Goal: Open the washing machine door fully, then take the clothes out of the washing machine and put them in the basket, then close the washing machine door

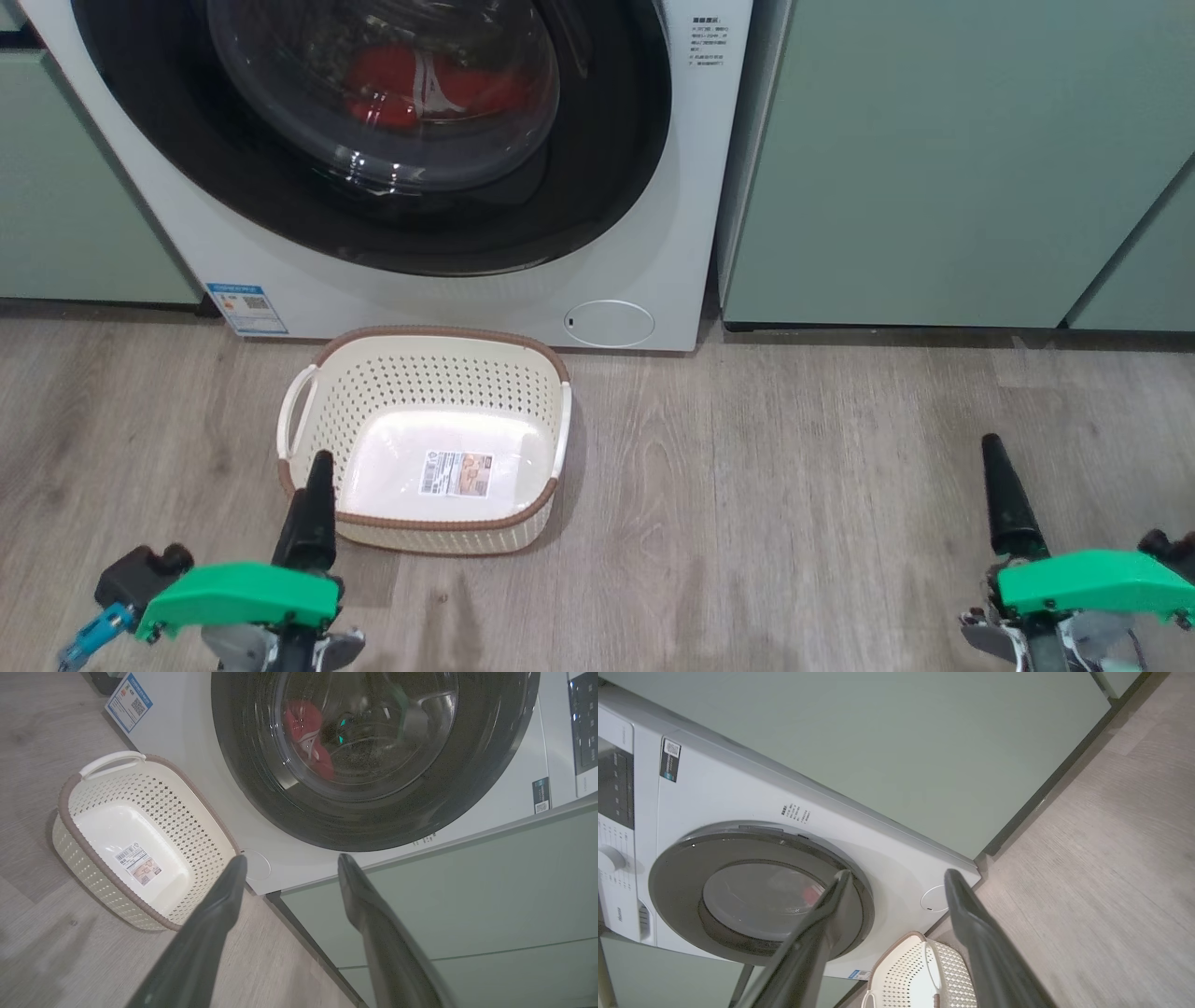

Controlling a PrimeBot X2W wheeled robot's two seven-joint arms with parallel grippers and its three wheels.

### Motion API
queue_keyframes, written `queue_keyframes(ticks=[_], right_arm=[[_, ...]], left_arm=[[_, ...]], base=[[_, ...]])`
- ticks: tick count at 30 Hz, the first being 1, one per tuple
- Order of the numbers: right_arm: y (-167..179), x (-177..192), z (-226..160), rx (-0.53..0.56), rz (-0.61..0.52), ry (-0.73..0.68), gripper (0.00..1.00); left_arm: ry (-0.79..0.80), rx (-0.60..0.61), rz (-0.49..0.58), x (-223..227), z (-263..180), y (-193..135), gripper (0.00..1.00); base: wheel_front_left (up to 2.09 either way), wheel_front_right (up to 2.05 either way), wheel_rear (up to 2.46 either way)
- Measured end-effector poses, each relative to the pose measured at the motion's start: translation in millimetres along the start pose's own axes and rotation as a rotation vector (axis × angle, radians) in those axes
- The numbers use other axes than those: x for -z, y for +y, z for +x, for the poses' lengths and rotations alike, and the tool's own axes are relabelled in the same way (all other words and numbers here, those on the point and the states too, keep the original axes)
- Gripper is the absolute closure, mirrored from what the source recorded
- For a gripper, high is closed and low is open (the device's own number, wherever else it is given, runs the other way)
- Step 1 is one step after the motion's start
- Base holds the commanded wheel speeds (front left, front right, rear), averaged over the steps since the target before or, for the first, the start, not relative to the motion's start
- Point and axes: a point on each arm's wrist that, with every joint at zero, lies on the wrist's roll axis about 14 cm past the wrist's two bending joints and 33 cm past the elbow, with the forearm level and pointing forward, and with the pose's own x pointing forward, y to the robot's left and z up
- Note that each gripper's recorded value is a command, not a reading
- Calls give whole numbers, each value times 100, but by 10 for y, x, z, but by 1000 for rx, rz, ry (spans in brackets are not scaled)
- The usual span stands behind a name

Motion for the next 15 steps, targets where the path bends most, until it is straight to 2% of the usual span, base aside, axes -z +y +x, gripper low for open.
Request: queue_keyframes(ticks=[15], right_arm=[[149,27,50,-48,-274,1,0]], left_arm=[[-12,-2,230,-15,25,-74,0]], base=[[0,0,0]])
